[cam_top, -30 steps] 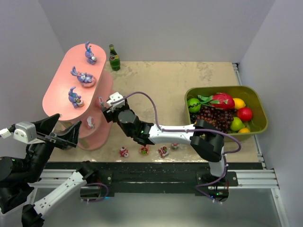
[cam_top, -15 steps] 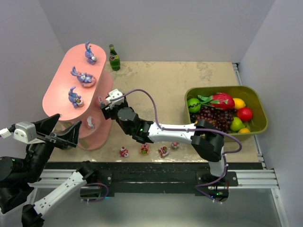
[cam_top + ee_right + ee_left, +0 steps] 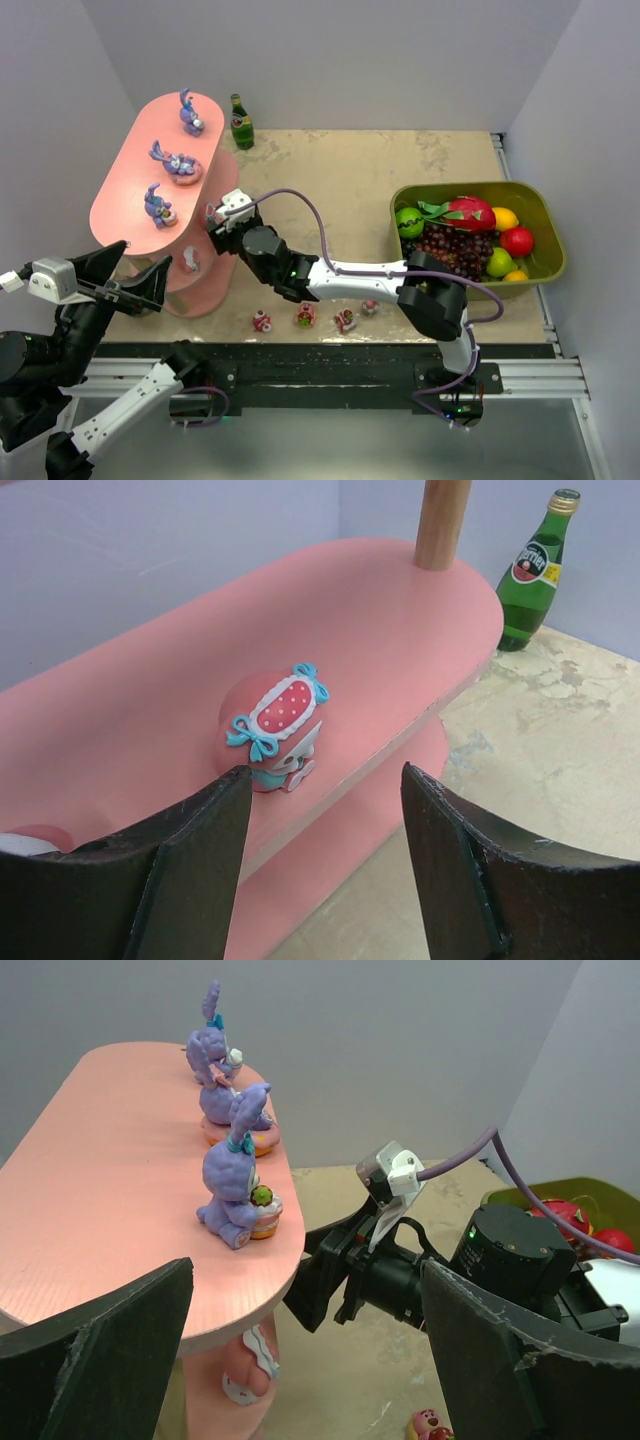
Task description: Place and organize the plastic toys onto the shelf
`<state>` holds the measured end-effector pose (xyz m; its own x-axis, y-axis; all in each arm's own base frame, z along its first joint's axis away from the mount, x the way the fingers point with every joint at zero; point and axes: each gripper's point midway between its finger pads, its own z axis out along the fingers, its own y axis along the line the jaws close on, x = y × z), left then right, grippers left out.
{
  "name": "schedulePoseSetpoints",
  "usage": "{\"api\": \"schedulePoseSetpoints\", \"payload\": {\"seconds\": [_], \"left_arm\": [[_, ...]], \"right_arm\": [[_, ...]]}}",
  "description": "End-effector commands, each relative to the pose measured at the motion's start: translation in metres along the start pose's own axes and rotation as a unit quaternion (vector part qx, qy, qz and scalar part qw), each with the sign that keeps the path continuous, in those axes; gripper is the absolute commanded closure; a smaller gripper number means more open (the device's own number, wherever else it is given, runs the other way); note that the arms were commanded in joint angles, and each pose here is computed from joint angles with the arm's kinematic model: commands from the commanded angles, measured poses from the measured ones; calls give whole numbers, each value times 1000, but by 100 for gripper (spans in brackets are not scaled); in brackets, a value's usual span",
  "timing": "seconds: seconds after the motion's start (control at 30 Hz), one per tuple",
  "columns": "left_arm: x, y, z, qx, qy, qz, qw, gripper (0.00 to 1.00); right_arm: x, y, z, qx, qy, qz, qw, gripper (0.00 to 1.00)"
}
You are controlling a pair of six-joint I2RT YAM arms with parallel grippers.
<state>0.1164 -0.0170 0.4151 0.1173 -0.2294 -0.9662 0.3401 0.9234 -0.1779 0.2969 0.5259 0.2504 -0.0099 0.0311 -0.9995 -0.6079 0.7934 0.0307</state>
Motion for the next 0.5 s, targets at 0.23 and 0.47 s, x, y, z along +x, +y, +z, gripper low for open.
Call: {"api": "schedulePoseSetpoints", "payload": {"seconds": [0.23,0.47], "left_arm": [[-13,5,-7,-9,-17,-10,1000,1],[-12,5,-8,-9,-16,-13,1000,1]], "right_arm": [[-23,1,0,-2,-21,23,1000,36],[-36,-34,-41,36,-4,55,998,36]]}}
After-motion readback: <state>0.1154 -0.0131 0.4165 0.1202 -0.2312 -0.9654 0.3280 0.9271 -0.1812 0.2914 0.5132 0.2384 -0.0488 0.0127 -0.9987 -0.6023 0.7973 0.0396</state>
